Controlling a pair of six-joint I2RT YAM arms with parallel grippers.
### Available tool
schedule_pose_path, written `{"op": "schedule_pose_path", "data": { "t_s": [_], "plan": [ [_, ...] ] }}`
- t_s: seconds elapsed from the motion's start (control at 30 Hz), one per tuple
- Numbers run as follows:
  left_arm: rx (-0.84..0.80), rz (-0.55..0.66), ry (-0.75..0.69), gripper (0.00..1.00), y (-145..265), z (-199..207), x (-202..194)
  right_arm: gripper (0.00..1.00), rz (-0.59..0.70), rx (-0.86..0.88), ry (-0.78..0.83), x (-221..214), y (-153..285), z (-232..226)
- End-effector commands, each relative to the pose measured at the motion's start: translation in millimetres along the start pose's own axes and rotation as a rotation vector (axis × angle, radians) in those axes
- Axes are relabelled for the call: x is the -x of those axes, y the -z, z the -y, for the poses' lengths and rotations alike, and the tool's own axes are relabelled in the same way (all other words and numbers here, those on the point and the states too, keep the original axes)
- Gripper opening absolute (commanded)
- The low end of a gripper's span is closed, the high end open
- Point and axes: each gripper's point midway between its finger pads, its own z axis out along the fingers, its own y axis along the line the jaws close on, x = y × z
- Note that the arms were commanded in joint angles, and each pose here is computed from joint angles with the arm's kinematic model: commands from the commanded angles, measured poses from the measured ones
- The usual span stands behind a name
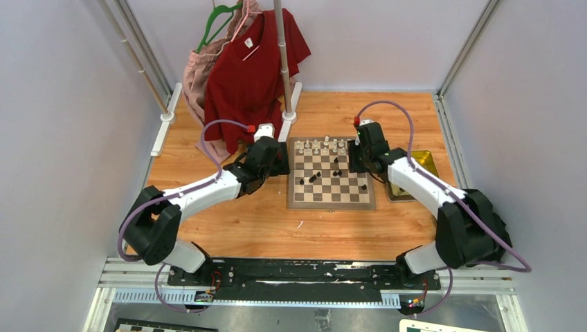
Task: Set up the chess pieces on the board
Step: Pick up the chess piece from the chessboard.
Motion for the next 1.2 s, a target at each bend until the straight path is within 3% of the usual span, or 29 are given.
{"op": "schedule_pose_path", "data": {
  "t_s": [0.0, 0.27, 0.8, 1.17],
  "plan": [
    [0.011, 0.035, 0.008, 0.77, -3, 6, 12, 0.42, -0.012, 0.045, 0.026, 17, -18, -14],
    [0.017, 0.035, 0.004, 0.78, -6, 7, 14, 0.42, -0.009, 0.081, 0.047, 48, -51, -36],
    [0.021, 0.028, -0.001, 0.78, -11, 6, 10, 0.42, -0.064, 0.084, 0.081, 43, -86, -48],
    [0.027, 0.023, -0.001, 0.78, -13, 5, 7, 0.3, -0.099, 0.113, 0.094, 31, -91, -55]
  ]
}}
